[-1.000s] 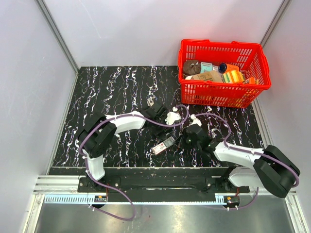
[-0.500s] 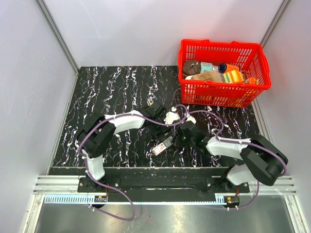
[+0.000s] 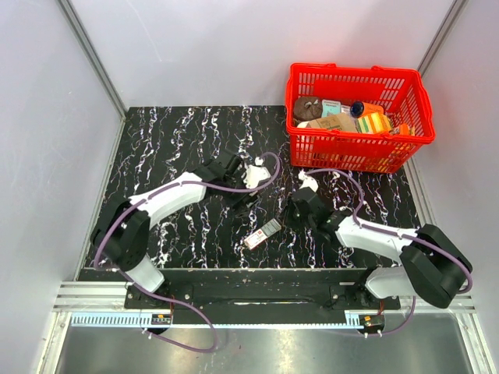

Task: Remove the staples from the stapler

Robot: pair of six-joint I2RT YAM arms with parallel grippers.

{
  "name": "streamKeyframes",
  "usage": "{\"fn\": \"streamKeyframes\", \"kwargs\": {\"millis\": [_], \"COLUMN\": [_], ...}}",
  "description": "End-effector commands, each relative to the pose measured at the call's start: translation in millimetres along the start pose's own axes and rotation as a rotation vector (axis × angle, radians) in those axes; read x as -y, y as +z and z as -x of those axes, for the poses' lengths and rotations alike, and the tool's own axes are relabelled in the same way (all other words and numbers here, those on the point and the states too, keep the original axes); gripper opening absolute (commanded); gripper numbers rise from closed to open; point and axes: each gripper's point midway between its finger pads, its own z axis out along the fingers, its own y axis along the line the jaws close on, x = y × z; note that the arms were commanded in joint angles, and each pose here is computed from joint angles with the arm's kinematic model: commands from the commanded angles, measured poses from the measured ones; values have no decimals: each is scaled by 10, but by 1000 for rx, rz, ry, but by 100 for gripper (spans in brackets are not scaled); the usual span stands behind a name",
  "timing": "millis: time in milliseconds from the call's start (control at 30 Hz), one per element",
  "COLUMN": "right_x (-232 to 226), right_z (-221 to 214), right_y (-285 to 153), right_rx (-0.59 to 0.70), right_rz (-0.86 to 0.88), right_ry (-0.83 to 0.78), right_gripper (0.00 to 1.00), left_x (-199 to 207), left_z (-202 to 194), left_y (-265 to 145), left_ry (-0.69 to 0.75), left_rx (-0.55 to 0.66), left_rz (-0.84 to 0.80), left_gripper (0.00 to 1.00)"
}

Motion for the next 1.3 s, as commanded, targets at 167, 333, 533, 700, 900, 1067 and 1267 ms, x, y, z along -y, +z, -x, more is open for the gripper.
{"fn": "streamKeyframes", "kwargs": {"millis": [167,333,533,700,900,1067,1267], "right_x": [88,93,120,169,182,198,228], "right_z": [214,163,106,66,15,-55,-100], "right_y": [236,291,326,360,384,387,386], "right_rx": [-40,-87,-125,-146,-163,-178,-185], "right_rz": [-20,34,94,100,106,114,110], "right_ry": [27,94,188,221,233,246,249], "right_gripper": [9,13,21,22,20,17,14], "left_x": [384,483,589,657,688,693,639], "left_z": [-438,-569,-665,-726,-732,-734,-725], "left_y": [34,78,127,199,230,283,364], "left_ry": [124,158,193,200,219,232,227], "left_rx": [-62,-87,-107,-121,-137,-157,-192], "left_rz": [-167,-201,-226,-230,-222,-193,-154], "left_gripper": [74,74,75,74,74,74,73]}}
